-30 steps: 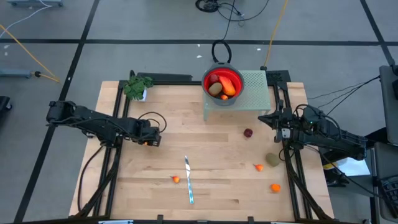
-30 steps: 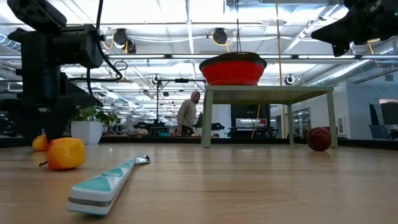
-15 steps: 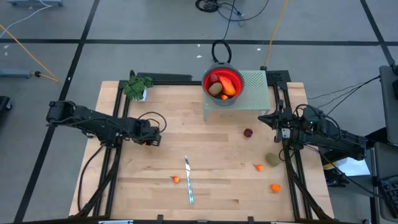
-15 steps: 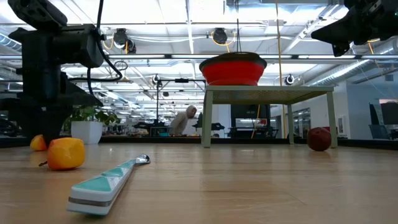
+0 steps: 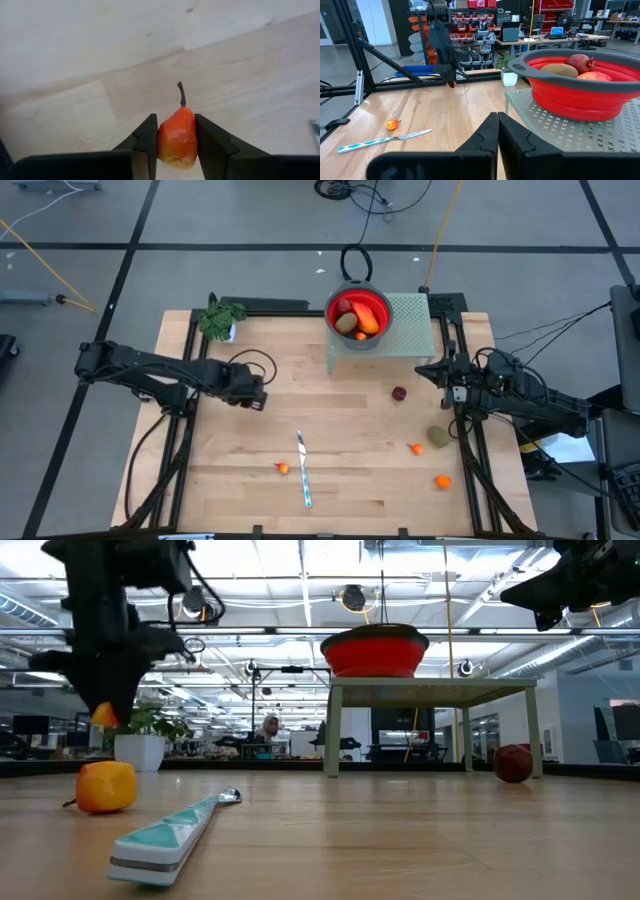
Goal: Pick & Place Fruit
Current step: Put the peach into the red strainer bowl on the shelf
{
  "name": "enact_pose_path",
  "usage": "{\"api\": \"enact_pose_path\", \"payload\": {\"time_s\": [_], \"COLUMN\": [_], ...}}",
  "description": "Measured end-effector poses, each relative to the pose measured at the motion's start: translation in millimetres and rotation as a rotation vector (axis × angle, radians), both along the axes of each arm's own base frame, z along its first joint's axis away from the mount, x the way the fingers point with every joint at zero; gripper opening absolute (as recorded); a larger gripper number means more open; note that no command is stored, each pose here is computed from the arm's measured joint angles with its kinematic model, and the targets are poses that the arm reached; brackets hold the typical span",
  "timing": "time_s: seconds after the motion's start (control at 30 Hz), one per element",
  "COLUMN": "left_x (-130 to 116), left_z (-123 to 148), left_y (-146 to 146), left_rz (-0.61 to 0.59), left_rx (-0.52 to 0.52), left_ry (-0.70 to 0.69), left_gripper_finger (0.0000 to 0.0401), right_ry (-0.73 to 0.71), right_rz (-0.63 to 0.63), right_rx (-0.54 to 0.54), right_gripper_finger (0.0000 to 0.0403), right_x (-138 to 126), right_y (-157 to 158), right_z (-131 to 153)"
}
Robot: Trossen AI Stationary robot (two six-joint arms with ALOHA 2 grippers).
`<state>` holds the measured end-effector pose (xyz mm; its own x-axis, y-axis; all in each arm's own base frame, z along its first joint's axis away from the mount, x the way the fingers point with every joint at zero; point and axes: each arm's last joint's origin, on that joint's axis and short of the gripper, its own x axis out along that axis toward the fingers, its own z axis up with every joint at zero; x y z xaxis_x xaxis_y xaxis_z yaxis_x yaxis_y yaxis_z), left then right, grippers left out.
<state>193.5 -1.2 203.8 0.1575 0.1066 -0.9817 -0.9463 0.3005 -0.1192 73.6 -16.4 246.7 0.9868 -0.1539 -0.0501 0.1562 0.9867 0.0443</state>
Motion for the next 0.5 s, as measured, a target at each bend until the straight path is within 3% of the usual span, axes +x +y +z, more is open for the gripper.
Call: {"api": "enact_pose_path", "payload": {"time_s": [0.23, 0.5], "left_x": [6.4, 6.6], "left_z": [20.3, 21.3], "left_y": [0.6, 0.8], "left_rz": [-0.019, -0.017], "left_rx": [0.031, 0.048], "left_ry": [-0.03, -0.032], "left_gripper_finger": [0.0097, 0.0097], "right_ry": [0.0, 0.0], "right_rz": [0.0, 0.0], "right_rx": [0.0, 0.001], "right_gripper_finger": [0.0, 0.0], "right_x": [0.0, 0.0], "right_y": [0.0, 0.0], "right_z": [-0.1, -0.1]}}
